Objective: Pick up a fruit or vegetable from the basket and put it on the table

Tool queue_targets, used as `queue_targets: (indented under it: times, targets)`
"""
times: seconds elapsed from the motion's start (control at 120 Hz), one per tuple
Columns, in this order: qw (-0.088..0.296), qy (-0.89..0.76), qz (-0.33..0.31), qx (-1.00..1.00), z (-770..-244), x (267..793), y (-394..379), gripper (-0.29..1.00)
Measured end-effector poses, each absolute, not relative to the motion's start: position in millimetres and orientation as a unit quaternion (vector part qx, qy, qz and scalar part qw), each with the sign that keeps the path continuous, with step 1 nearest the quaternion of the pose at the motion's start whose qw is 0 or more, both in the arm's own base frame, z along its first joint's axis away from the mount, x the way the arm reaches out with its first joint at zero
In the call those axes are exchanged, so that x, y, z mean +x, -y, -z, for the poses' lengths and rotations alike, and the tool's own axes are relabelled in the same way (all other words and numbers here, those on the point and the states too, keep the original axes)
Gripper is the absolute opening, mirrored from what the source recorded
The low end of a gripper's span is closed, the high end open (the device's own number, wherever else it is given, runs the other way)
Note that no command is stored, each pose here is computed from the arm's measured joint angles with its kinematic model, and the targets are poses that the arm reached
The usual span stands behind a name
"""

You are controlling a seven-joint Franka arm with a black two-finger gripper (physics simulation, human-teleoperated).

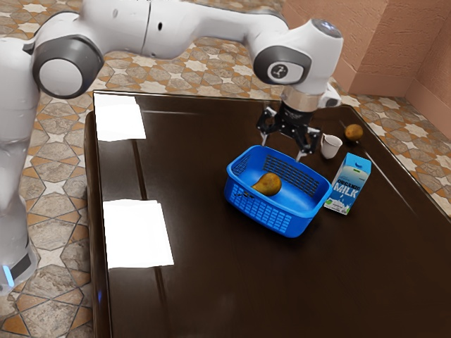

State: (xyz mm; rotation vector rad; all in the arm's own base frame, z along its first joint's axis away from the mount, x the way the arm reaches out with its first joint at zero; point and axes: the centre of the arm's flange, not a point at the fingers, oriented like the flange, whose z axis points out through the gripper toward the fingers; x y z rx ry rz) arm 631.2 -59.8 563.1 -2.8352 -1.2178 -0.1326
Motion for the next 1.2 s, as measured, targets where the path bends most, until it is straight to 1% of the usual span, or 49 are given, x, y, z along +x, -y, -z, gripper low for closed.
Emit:
queue_targets:
  times: [0.117,0.217,0.35,0.508,0.683,0.817,1.2]
  targets:
    - [0.023,0.369,0.039,-0.928,-543,638,46,0.7]
    - [0.019,0.348,0.046,-0.936,-538,643,40,0.7]
    - [0.018,0.318,0.045,-0.947,-516,632,39,0.7]
    - [0.008,0.299,0.051,-0.953,-499,632,33,0.7]
    - [-0.002,0.282,0.058,-0.958,-493,632,30,0.7]
    - [-0.006,0.271,0.056,-0.961,-490,623,35,0.7]
    - [-0.009,0.261,0.058,-0.964,-468,629,30,0.7]
